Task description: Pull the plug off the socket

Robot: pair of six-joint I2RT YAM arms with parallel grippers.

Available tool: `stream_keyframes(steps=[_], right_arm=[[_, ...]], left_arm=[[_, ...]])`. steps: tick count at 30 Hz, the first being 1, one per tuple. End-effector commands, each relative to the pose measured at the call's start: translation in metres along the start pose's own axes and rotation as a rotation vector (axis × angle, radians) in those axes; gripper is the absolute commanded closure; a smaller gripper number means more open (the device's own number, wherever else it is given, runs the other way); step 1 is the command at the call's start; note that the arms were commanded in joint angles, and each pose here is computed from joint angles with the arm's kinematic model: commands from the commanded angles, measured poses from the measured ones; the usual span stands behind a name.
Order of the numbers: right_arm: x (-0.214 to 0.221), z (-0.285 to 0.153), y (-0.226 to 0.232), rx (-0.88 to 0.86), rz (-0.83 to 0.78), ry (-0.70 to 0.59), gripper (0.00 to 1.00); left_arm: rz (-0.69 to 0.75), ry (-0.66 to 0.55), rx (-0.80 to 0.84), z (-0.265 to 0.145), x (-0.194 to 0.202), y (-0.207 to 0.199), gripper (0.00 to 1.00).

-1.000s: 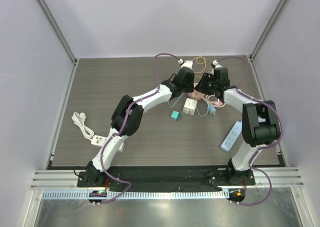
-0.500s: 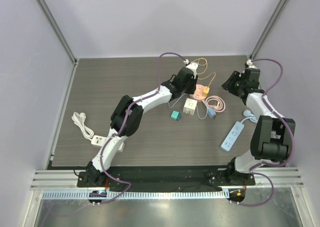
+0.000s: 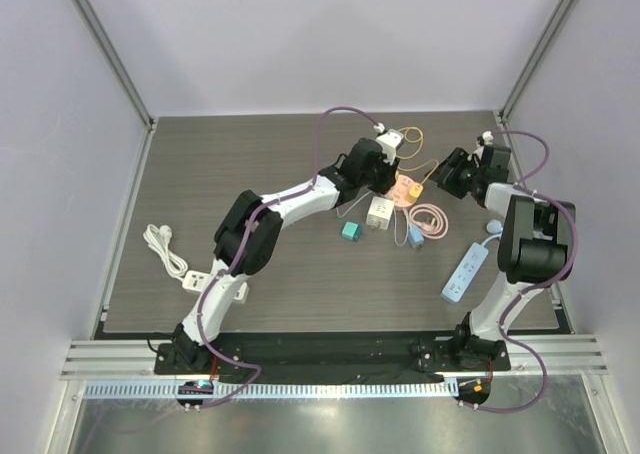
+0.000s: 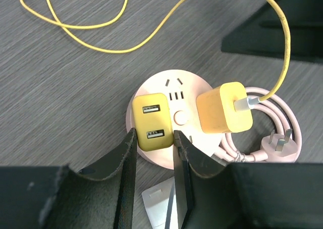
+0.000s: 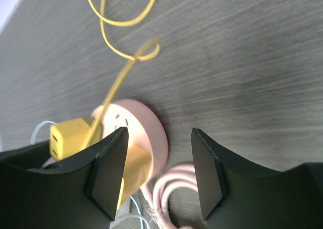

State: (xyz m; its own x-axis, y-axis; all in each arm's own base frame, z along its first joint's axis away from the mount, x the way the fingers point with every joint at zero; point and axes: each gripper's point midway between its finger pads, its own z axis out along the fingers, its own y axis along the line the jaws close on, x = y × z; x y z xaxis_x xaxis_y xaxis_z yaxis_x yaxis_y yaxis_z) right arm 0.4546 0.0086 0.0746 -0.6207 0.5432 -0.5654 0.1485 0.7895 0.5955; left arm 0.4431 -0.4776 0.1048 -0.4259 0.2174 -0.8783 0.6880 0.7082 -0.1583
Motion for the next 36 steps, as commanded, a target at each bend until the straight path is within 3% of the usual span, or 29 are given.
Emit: stream_keyframes(steps=[1,13,24,36], right_arm=[[-0.018,0.000,0.015,-0.154,0.057,-0.045,0.41],[0.013,0.020,0.016,-0.313,0.130,0.099,0.41],[0.016,0.026,0.025,-0.419,0.205,0.114,0.41],[0.033,0.032,0.018,-0.419,0.245,0.195,0.44]], left_arm=[[0.090,-0.210,0.104,-0.030,-0.080,-0.028,1.00],[0.166,-0.194,0.144,-0.014,-0.076,-0.030,1.00],[0.148,-0.214,0.190,-0.012,-0.081,-0.037,1.00],[0.130,-0.199,0.195,0.001,-0.072,-0.037,1.00]])
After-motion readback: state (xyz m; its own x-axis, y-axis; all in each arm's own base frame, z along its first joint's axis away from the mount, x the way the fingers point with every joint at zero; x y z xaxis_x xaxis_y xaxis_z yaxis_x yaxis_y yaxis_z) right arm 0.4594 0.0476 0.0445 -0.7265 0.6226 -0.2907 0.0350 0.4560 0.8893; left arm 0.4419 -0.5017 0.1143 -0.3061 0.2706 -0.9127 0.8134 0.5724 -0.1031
